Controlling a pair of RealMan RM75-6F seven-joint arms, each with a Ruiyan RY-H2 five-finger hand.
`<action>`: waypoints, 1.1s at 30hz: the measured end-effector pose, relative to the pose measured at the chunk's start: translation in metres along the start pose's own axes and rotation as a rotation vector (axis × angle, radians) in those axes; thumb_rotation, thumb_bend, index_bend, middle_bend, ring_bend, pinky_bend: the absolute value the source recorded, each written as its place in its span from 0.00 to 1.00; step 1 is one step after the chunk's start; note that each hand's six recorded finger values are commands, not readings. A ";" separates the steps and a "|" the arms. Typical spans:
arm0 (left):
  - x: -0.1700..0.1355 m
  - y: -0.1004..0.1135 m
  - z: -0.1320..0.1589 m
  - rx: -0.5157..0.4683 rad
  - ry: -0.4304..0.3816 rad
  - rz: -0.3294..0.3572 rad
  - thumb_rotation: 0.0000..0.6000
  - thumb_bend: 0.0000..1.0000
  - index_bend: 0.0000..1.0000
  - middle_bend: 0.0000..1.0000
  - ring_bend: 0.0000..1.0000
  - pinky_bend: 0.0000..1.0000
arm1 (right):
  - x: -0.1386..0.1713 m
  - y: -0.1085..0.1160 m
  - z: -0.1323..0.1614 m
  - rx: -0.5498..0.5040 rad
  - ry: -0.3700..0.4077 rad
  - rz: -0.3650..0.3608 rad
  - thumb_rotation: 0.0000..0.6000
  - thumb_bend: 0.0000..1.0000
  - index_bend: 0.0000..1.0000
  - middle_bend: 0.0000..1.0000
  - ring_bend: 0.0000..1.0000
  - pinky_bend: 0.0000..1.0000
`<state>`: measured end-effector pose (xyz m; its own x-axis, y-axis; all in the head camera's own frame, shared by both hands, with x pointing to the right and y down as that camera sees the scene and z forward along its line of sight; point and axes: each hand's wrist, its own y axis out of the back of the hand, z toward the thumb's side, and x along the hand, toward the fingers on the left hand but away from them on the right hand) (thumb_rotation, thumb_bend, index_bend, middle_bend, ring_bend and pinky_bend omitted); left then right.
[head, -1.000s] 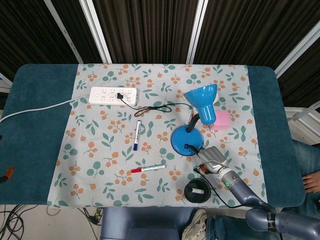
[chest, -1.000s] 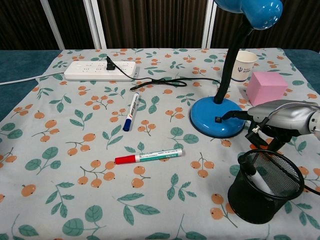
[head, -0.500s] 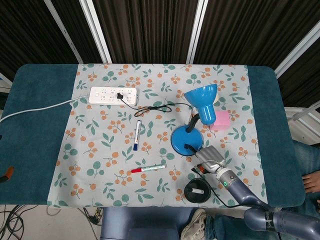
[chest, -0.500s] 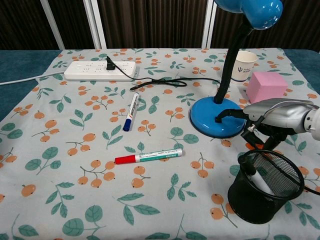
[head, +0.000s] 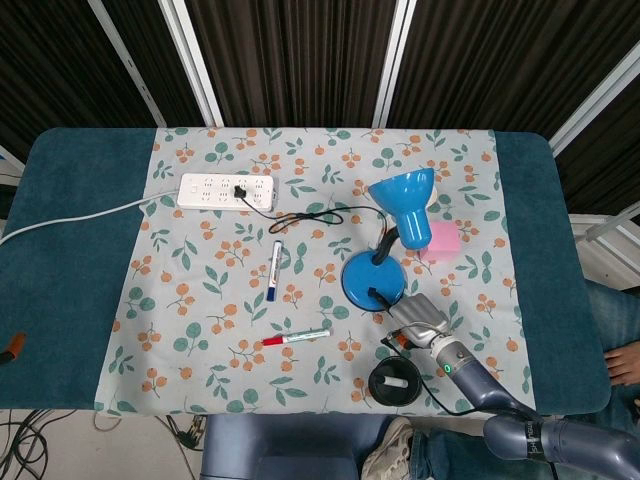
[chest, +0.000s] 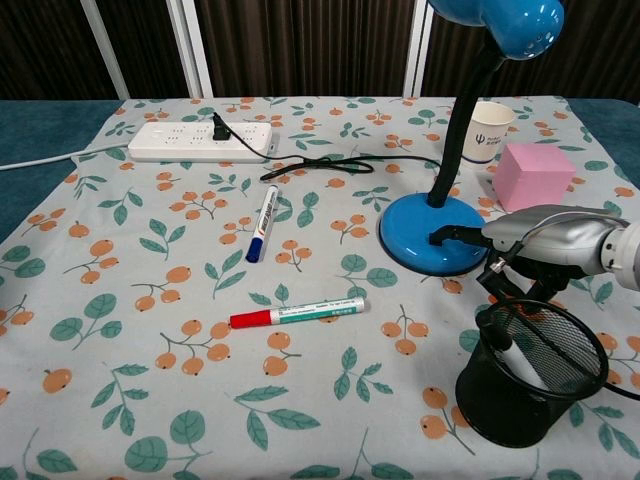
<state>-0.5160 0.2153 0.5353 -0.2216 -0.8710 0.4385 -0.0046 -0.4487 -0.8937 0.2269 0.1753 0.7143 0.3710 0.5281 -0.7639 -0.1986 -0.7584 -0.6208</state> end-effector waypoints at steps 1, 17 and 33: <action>0.000 0.000 0.000 0.000 0.000 0.000 1.00 0.28 0.04 0.04 0.00 0.10 | 0.000 0.000 -0.001 -0.001 -0.003 0.002 1.00 0.52 0.00 0.71 0.82 0.99; 0.000 0.000 0.000 0.002 0.000 0.000 1.00 0.28 0.04 0.04 0.00 0.10 | -0.004 -0.003 -0.011 -0.038 -0.036 0.037 1.00 0.52 0.00 0.71 0.82 1.00; -0.001 0.000 0.001 0.004 -0.002 0.002 1.00 0.28 0.04 0.04 0.00 0.10 | -0.007 0.003 -0.021 -0.081 -0.042 0.083 1.00 0.52 0.00 0.71 0.82 1.00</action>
<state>-0.5150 0.2158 0.5348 -0.2202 -0.8722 0.4367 -0.0007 -0.4476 -0.8942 0.2426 0.1609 0.7217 0.3171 0.4763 -0.8201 -0.1530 -0.8277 -0.5399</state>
